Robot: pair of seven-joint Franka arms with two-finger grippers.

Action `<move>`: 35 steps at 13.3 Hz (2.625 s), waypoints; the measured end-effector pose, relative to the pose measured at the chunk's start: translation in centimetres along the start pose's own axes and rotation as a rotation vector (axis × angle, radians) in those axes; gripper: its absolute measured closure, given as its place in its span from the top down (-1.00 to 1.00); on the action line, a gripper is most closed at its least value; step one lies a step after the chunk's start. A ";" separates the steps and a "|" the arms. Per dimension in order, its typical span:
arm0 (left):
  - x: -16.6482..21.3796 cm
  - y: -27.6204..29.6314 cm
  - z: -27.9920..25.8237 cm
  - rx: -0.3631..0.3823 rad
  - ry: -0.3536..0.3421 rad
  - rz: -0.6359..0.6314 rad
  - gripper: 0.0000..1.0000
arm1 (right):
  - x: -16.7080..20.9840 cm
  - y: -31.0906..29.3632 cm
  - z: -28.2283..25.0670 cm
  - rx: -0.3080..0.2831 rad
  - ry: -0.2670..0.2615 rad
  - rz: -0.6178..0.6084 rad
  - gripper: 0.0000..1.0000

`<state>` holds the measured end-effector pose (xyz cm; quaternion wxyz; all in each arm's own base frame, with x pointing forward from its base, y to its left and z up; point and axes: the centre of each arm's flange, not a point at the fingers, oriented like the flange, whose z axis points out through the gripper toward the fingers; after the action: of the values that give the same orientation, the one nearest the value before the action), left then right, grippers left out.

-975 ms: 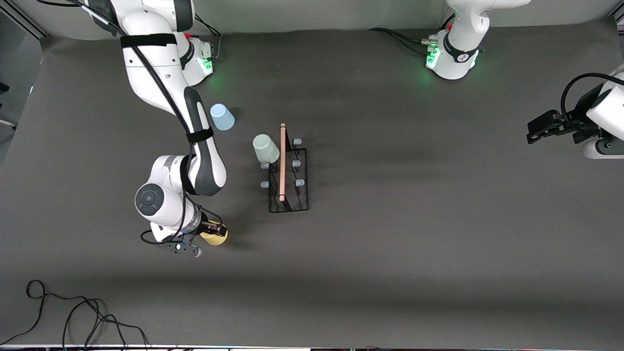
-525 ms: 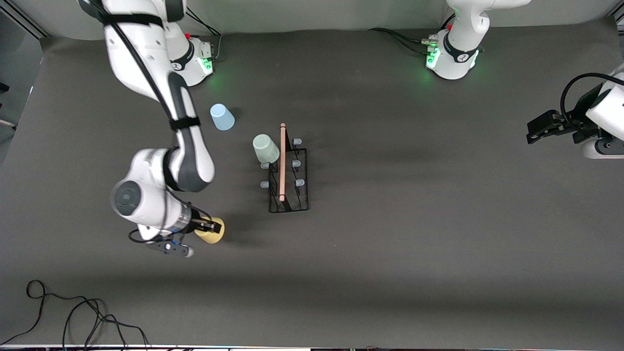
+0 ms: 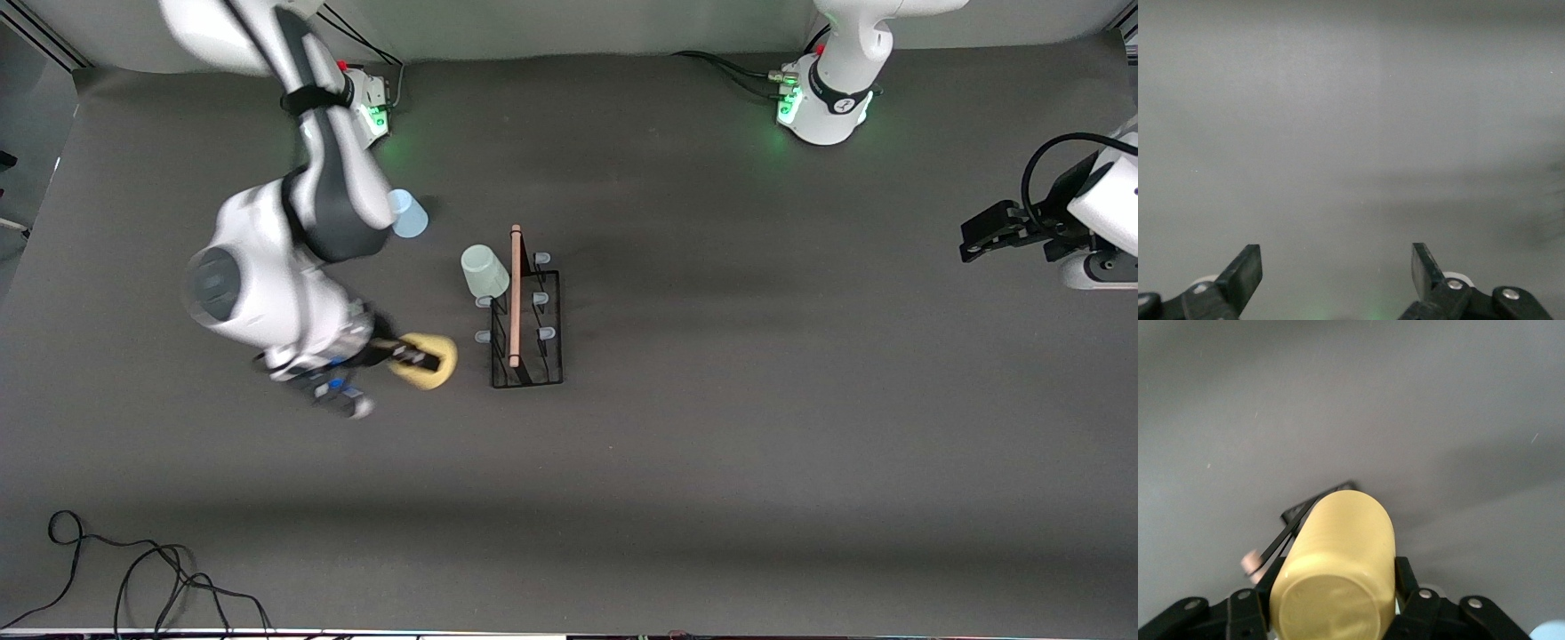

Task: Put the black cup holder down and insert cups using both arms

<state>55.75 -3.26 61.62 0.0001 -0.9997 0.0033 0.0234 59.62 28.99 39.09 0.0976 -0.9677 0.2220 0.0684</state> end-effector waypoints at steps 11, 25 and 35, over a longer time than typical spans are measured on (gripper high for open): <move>0.0 0.0 0.0 0.000 0.000 0.000 1.00 | -3.8 -0.1 8.1 -0.070 0.042 0.027 0.47; 0.0 0.1 0.0 0.001 -0.001 0.001 1.00 | 4.8 19.9 -26.5 -0.260 -0.018 -0.236 1.00; 0.0 0.1 0.0 0.013 0.000 0.004 1.00 | 5.2 20.5 -26.2 -0.359 -0.023 -0.317 1.00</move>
<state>55.75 -3.36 61.57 0.0067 -0.9997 0.0053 0.0235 57.57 3.01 60.40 -0.0642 -0.9915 0.0503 0.1018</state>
